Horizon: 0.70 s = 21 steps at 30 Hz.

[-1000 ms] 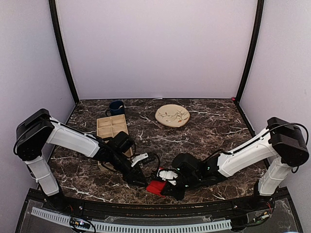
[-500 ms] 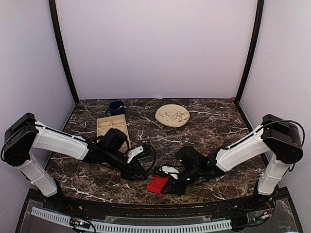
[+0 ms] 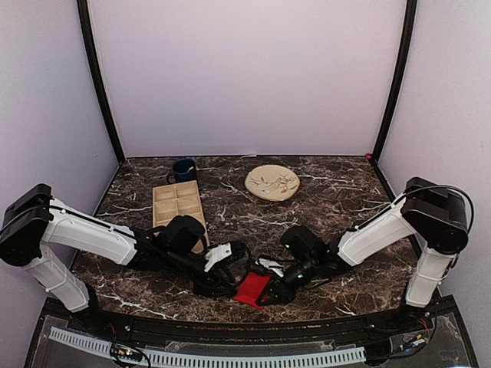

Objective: Roll the socks
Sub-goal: Roll the sock at the center of the board.

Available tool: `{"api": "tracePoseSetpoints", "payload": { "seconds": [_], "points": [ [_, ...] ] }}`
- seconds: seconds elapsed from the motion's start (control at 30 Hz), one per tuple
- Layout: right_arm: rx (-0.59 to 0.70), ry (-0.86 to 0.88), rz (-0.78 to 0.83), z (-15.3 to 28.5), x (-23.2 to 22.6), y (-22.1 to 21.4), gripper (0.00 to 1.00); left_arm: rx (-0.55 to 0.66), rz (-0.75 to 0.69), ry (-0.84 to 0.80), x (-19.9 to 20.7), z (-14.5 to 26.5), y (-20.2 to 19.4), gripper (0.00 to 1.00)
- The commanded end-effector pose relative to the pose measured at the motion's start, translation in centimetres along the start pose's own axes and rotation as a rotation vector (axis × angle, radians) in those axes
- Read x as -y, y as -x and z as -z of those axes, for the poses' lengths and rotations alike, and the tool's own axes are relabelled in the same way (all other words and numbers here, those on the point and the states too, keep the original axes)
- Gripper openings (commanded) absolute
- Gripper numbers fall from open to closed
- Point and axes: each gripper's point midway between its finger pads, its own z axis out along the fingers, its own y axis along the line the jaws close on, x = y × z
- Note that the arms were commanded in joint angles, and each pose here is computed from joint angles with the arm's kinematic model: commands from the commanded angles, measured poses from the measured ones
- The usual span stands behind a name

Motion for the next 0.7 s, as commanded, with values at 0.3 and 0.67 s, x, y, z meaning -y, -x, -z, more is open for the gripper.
{"api": "tracePoseSetpoints", "payload": {
  "seconds": [0.3,0.67],
  "points": [
    [-0.126,0.013,-0.162,-0.5,1.3,-4.5,0.00,-0.066,-0.163,0.041,0.8,-1.8,0.3,0.46],
    [-0.138,0.039,-0.182,-0.5,1.3,-4.8,0.00,-0.114,-0.246,0.056,1.5,-2.8,-0.5,0.43]
  ]
}}
